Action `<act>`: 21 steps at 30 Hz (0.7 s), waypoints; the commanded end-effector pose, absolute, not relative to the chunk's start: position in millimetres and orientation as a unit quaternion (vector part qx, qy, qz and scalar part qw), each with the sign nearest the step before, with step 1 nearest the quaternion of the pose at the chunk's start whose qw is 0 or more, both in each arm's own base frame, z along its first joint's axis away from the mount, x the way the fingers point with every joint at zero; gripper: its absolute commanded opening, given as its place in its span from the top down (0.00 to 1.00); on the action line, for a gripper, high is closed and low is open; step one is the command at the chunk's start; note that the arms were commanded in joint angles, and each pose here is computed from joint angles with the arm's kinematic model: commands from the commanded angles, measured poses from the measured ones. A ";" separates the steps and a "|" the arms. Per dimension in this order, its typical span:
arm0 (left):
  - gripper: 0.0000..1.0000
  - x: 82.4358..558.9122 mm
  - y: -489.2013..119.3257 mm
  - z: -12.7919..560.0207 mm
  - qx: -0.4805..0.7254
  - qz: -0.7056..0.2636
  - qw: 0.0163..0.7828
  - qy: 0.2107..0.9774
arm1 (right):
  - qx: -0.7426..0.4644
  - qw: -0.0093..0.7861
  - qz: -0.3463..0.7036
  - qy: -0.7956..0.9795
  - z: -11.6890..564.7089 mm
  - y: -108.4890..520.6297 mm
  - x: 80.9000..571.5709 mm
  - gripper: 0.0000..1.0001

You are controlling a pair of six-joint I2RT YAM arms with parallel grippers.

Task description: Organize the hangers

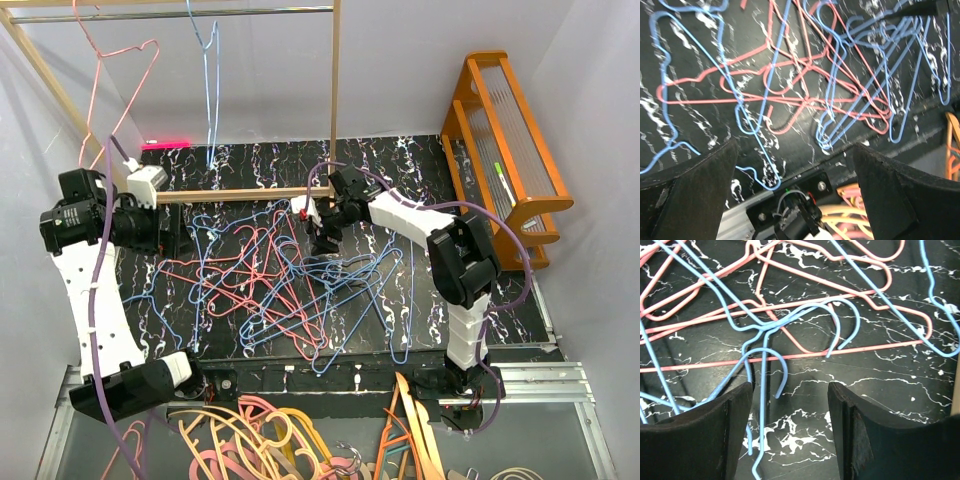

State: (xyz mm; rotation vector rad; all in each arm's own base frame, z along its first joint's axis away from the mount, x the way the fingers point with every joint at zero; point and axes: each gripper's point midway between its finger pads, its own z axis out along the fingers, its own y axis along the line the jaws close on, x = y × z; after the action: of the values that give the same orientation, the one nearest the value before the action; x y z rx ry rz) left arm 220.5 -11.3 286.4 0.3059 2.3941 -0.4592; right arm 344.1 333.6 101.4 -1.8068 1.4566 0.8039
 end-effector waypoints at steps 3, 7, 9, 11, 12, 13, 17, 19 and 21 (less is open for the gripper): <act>0.03 195.9 -37.3 263.5 0.177 -0.237 0.294 0.909 | -0.705 0.364 0.284 0.538 143.8 310.6 339.4 0.36; 0.03 201.6 -41.8 253.5 0.187 -0.240 0.285 0.909 | -0.710 0.355 0.257 0.552 143.7 268.9 341.9 0.38; 0.03 207.9 -43.2 251.4 0.189 -0.239 0.286 0.908 | -0.719 0.345 0.245 0.552 136.1 253.1 338.6 0.41; 0.03 212.4 -46.0 248.0 0.191 -0.241 0.283 0.908 | -0.731 0.334 0.239 0.545 125.7 247.0 333.8 0.44; 0.03 215.1 -47.2 246.5 0.192 -0.241 0.284 0.908 | -0.734 0.333 0.241 0.540 122.7 247.1 332.1 0.45; 0.03 217.1 -48.4 245.2 0.192 -0.242 0.284 0.908 | -0.736 0.344 0.239 0.532 130.4 248.8 331.2 0.47; 0.03 223.2 -52.3 241.2 0.196 -0.237 0.283 0.908 | -0.745 0.350 0.234 0.518 129.6 256.4 332.6 0.50; 0.03 224.5 -52.8 239.6 0.196 -0.233 0.282 0.910 | -0.747 0.340 0.240 0.519 117.9 259.1 334.7 0.51; 0.03 224.8 -53.3 238.4 0.196 -0.231 0.279 0.911 | -0.748 0.337 0.243 0.517 114.7 261.8 337.9 0.52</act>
State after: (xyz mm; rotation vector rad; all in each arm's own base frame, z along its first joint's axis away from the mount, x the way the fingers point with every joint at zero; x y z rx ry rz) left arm 221.5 -49.6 236.7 0.5284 2.4572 -0.6242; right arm 332.2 252.9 114.2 -1.8996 1.4495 0.6399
